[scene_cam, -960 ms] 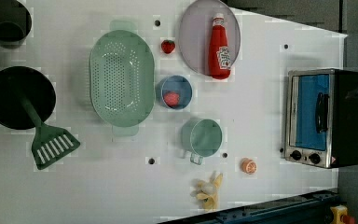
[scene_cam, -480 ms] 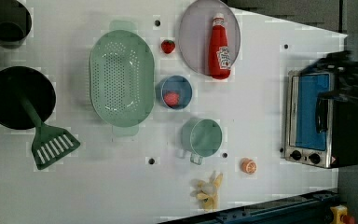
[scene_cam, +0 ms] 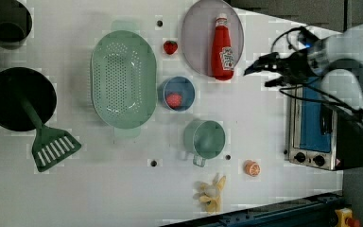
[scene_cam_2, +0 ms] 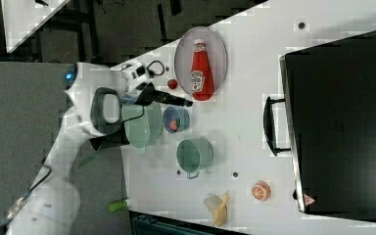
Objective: Pick ketchup from plate and place it on table.
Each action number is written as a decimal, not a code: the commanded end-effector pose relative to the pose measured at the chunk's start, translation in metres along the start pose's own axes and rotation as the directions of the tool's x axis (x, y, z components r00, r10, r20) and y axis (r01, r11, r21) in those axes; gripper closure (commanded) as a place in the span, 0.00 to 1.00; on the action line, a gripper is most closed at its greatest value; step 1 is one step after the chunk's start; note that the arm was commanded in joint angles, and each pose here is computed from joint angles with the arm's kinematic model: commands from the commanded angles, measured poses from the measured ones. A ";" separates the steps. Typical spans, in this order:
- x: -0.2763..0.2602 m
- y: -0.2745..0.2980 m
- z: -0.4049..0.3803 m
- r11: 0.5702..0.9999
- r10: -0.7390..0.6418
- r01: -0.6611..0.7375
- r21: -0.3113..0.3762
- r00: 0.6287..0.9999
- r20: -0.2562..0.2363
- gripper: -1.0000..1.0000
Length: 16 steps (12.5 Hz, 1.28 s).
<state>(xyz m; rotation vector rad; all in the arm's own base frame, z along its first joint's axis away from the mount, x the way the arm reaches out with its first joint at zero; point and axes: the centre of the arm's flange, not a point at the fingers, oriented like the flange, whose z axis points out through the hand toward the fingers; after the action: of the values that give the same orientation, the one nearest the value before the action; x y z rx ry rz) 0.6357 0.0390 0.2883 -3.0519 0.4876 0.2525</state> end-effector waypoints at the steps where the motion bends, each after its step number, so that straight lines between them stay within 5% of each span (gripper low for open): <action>1: 0.022 -0.005 -0.013 0.964 -0.266 0.265 -0.030 0.956 -0.119 0.00; 16: 0.096 -0.043 0.118 0.937 -0.350 0.346 -0.057 0.923 -0.161 0.00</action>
<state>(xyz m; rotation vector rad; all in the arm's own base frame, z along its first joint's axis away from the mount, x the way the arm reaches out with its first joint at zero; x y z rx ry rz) 0.7094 0.0571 0.1454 -3.1329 0.0092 0.0731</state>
